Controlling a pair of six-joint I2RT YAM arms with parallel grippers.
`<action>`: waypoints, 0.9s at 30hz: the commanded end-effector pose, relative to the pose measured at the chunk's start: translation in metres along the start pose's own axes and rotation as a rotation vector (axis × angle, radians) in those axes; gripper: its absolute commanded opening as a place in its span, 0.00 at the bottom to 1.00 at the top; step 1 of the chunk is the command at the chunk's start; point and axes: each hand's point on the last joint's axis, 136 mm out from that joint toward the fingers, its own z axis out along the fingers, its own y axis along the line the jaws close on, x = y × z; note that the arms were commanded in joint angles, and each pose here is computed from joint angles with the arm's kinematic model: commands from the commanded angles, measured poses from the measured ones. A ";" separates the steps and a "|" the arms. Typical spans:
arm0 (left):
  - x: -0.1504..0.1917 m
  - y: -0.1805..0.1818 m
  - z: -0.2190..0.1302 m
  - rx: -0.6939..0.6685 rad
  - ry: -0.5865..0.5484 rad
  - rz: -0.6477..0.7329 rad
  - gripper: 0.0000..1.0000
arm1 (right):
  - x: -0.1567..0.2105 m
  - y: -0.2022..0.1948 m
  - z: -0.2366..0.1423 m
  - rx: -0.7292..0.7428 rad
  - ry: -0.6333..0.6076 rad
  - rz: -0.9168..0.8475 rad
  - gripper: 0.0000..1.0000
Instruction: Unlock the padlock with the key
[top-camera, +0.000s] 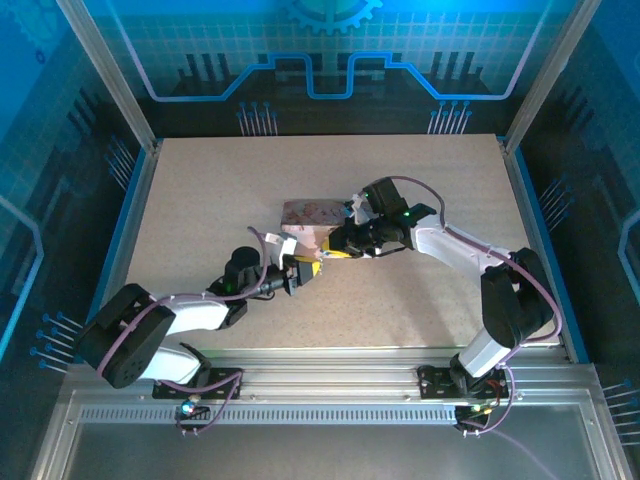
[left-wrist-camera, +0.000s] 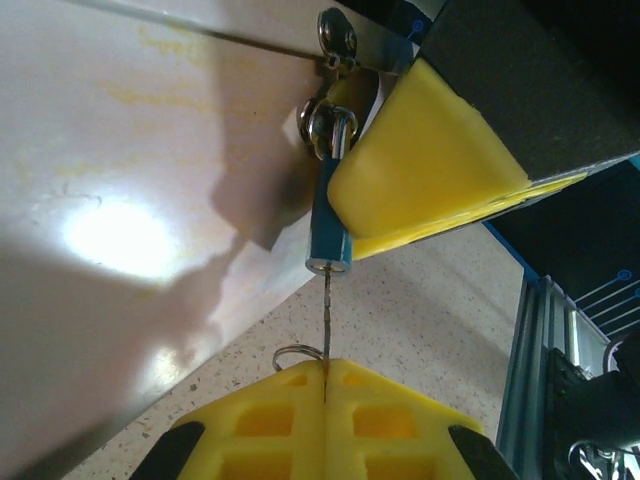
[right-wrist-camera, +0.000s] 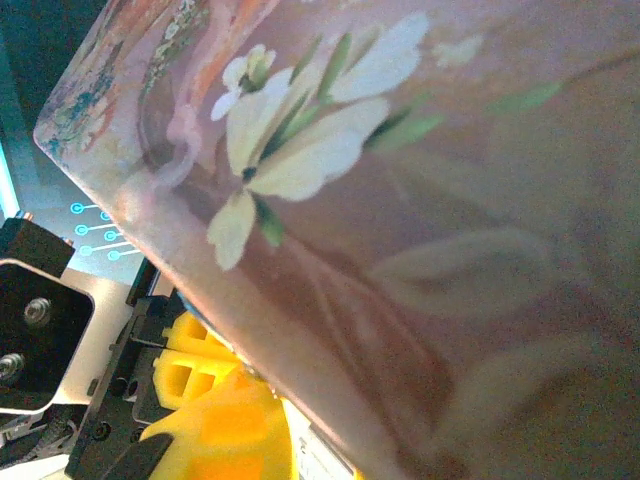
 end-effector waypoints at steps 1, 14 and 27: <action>-0.018 -0.006 -0.001 0.049 -0.060 0.006 0.00 | 0.012 0.018 -0.004 -0.065 0.042 -0.066 0.00; -0.019 -0.008 0.008 0.118 -0.091 -0.054 0.00 | 0.015 0.019 -0.002 -0.085 0.045 -0.079 0.00; -0.028 -0.012 0.009 0.118 -0.096 -0.039 0.00 | 0.017 0.004 0.007 -0.036 0.047 -0.078 0.00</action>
